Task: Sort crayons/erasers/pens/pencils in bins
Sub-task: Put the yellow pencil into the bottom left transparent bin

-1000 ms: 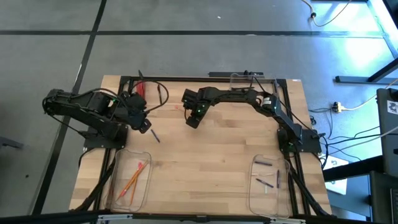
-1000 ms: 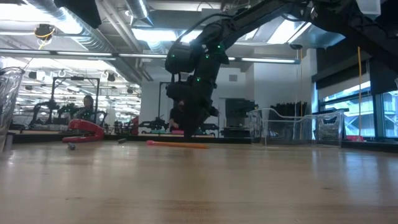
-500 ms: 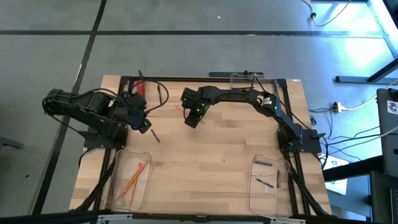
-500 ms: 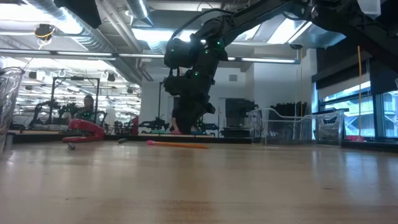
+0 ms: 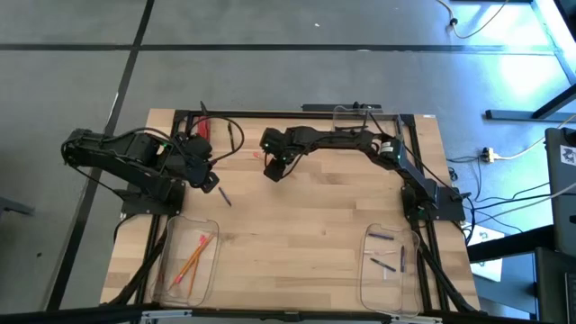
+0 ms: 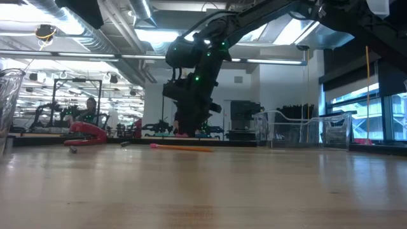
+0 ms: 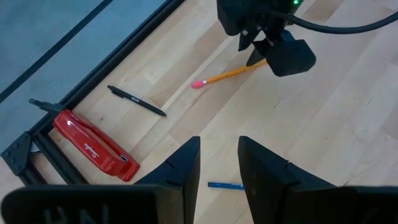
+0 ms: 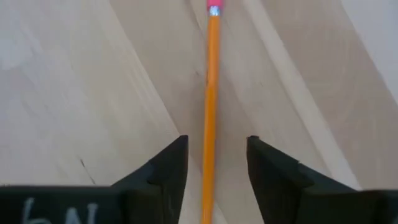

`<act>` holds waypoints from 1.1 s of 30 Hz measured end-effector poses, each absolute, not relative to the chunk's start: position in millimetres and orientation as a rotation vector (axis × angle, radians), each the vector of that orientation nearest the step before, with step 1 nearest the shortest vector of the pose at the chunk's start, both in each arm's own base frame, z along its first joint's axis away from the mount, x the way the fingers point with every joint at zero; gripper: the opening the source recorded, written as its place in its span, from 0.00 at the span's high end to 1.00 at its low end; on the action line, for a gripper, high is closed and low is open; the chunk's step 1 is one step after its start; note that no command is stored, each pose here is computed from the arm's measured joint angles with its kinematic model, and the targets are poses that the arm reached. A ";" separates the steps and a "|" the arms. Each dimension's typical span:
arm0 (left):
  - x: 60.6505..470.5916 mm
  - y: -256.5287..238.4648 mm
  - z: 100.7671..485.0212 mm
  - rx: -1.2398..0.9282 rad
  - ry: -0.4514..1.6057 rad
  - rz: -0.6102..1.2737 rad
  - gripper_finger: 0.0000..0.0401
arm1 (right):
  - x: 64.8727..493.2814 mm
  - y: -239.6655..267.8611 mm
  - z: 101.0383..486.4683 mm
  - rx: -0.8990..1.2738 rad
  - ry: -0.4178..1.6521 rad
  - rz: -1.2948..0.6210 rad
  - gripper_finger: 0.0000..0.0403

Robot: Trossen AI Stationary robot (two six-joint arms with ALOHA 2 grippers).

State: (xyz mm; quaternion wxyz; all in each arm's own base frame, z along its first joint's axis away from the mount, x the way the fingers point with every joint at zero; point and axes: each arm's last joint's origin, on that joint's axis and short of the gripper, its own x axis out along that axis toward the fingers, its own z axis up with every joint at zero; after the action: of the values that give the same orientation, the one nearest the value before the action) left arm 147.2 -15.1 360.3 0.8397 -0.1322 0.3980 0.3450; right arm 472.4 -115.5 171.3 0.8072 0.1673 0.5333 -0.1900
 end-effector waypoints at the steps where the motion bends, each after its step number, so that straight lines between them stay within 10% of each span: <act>1: 147.3 -15.1 360.3 -0.279 0.841 0.729 0.75 | 472.4 -115.5 171.2 0.353 1.142 -0.400 0.60; 33: 147.1 -15.1 360.4 -0.278 0.840 0.730 0.75 | 485.9 -124.0 129.7 0.338 1.136 -0.318 0.63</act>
State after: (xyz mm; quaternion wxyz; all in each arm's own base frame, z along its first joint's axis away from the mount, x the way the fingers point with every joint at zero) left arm 147.1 -15.1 360.4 0.8398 -0.1317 0.3975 0.3454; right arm 485.9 -124.0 129.7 0.8177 0.1588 0.5328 -0.1490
